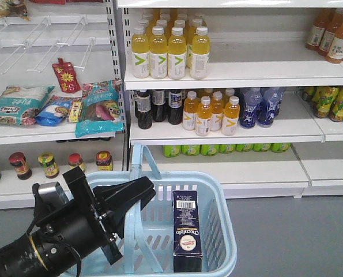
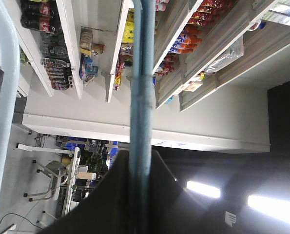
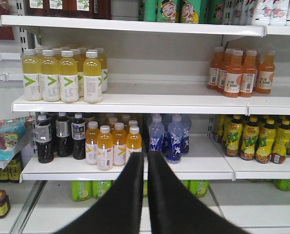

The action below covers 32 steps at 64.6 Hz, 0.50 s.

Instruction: Left arm holds basket, right arm returns cookies

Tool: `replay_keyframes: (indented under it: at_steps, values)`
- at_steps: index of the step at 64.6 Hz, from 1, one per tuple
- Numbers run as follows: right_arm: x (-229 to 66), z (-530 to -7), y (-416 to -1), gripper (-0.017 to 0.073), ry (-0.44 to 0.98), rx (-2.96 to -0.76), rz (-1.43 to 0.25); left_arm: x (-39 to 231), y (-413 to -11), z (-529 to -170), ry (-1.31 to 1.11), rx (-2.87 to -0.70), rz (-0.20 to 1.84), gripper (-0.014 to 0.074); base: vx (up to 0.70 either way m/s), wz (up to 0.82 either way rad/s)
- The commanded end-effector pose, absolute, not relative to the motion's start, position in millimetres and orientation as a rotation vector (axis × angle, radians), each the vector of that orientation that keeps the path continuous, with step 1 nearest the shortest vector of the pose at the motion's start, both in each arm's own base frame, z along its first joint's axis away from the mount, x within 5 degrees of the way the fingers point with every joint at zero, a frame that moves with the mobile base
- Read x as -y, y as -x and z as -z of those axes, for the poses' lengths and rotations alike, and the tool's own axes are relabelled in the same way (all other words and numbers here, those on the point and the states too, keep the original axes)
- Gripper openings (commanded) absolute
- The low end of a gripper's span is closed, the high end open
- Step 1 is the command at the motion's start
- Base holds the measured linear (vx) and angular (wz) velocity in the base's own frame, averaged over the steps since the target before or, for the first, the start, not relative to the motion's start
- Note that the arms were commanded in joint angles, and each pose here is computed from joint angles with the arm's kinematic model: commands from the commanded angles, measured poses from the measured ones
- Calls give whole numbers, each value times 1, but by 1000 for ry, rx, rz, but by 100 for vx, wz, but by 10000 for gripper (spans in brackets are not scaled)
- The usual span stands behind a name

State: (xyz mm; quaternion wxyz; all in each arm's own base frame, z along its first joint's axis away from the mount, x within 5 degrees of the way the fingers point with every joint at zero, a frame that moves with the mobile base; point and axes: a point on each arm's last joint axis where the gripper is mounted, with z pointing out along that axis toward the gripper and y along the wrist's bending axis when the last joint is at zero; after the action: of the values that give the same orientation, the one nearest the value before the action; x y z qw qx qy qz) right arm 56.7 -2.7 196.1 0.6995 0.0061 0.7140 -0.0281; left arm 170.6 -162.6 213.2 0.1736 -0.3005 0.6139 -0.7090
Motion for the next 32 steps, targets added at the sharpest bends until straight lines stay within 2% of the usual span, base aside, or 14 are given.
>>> replay_keyframes:
  at_steps: [1,32]
  values:
    - [3,-197,-56,-10,-16,-1525,77,161,-165,-253,653,-1392,2286,0,44,-6]
    - [3,-197,-56,-10,-16,-1525,77,161,-165,-253,653,-1392,2286,0,41,-1]
